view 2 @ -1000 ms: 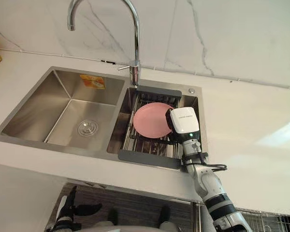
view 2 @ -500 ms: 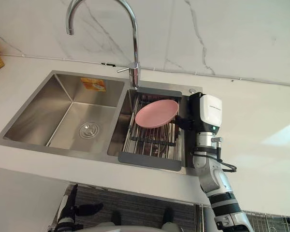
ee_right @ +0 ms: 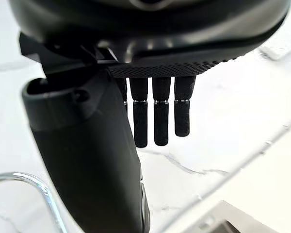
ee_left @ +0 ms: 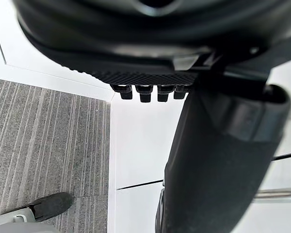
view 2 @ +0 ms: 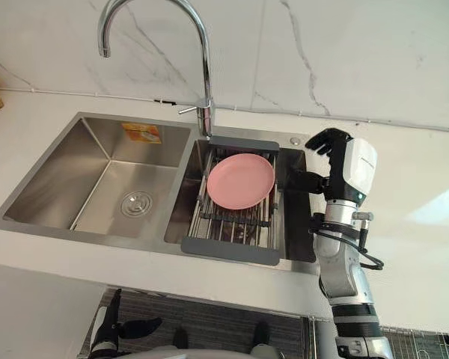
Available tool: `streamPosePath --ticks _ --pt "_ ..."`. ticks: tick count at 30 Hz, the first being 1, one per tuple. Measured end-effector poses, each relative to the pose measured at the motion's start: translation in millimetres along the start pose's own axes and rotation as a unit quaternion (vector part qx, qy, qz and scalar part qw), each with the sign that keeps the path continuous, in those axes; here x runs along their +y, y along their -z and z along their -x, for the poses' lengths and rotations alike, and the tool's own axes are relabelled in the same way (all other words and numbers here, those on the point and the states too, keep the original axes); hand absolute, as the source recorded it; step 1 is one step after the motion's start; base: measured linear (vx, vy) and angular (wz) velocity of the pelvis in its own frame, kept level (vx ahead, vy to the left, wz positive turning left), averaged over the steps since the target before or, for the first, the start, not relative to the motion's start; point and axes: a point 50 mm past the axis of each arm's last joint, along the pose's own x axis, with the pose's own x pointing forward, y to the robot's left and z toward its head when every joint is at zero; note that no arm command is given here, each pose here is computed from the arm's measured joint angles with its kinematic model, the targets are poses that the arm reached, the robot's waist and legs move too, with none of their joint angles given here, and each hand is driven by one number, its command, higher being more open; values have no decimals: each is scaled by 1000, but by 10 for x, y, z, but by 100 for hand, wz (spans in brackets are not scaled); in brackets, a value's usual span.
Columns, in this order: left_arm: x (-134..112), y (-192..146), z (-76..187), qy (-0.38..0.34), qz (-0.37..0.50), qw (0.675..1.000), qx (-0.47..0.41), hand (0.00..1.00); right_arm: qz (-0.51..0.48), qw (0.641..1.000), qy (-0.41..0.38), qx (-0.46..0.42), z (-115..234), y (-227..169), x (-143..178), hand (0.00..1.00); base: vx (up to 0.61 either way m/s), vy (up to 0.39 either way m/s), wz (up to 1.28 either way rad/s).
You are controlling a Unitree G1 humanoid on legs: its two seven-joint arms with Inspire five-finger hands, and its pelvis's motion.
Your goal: Walk over to the sink, pick up the cup, carry it to the dishwasher, place the cup inside the dishwasher, then close the dishwasher door
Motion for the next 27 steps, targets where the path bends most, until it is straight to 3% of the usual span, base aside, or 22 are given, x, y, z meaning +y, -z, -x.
streamPosePath --ticks 7,17,27 --pt "79 72 28 -16 -2 1000 10 100 13 992 -89 -92 85 -208 -155 100 -15 -6 -3" --pt "144 78 34 -20 -10 1000 7 100 107 934 -289 -179 336 -344 137 100 -13 -10 -5" --pt "80 38 21 6 -33 999 -2 100 165 911 -318 -202 507 -385 377 100 0 0 0"
